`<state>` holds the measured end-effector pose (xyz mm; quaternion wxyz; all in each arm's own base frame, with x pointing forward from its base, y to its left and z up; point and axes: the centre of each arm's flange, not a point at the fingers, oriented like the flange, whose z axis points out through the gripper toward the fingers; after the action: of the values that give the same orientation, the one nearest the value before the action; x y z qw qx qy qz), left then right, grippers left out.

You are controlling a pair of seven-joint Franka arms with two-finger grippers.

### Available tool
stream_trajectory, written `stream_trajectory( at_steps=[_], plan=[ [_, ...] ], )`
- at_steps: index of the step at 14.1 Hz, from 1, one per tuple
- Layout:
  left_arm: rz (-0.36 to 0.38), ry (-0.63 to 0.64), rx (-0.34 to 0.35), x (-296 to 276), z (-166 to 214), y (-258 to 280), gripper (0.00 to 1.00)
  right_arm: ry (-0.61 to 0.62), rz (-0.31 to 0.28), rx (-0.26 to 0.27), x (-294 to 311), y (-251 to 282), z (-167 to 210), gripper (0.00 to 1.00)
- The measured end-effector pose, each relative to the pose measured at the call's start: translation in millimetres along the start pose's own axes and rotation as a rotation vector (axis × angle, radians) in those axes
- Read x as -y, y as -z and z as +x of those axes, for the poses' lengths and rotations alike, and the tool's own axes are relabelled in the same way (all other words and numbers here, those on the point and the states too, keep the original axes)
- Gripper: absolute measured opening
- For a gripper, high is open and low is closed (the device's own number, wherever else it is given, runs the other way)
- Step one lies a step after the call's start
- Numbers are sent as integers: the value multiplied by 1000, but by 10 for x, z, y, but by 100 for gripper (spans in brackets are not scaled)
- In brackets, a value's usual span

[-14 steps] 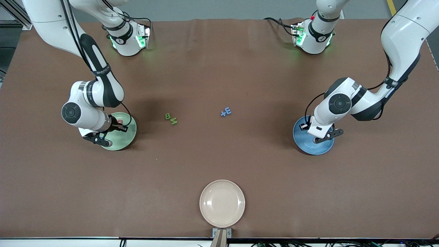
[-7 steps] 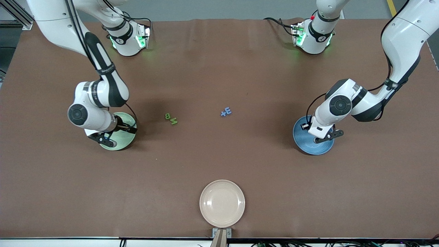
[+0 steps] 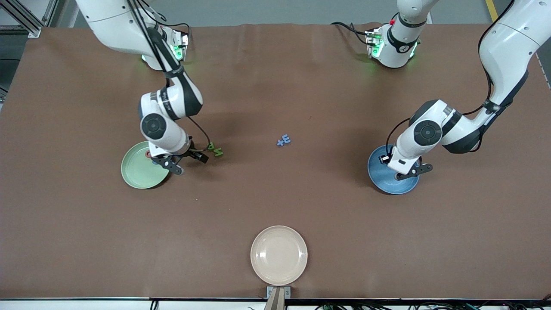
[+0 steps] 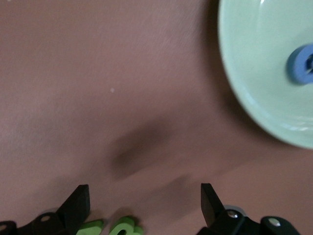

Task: Sort upper and lower case letters into plates
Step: 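Move both grippers back to the remaining letters, then grasp the blue m with the left gripper while the right gripper grasps the B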

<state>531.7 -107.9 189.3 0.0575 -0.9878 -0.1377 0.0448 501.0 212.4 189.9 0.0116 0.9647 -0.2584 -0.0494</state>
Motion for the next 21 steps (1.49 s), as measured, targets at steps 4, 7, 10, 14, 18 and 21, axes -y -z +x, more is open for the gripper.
stream_trajectory(
  at_steps=[4,7,10,14,18,21],
  plan=[
    [-39,-6,4,-448,-125,627,93,-11,-12,-3,37,-154,-243,100],
    [-49,24,6,-1016,-522,923,100,-4,-13,-7,79,-194,-367,100],
    [-41,26,4,-1651,-1125,926,100,-2,-5,-15,83,-210,-398,100],
    [-75,6,17,-2246,-1690,962,100,-29,-7,-17,138,-219,-493,100],
    [-91,22,13,-2685,-2057,569,100,-51,-5,-20,198,-212,-576,100],
    [-90,14,-10,-2985,-2259,387,100,-48,2,-27,203,-174,-519,100]
  ],
)
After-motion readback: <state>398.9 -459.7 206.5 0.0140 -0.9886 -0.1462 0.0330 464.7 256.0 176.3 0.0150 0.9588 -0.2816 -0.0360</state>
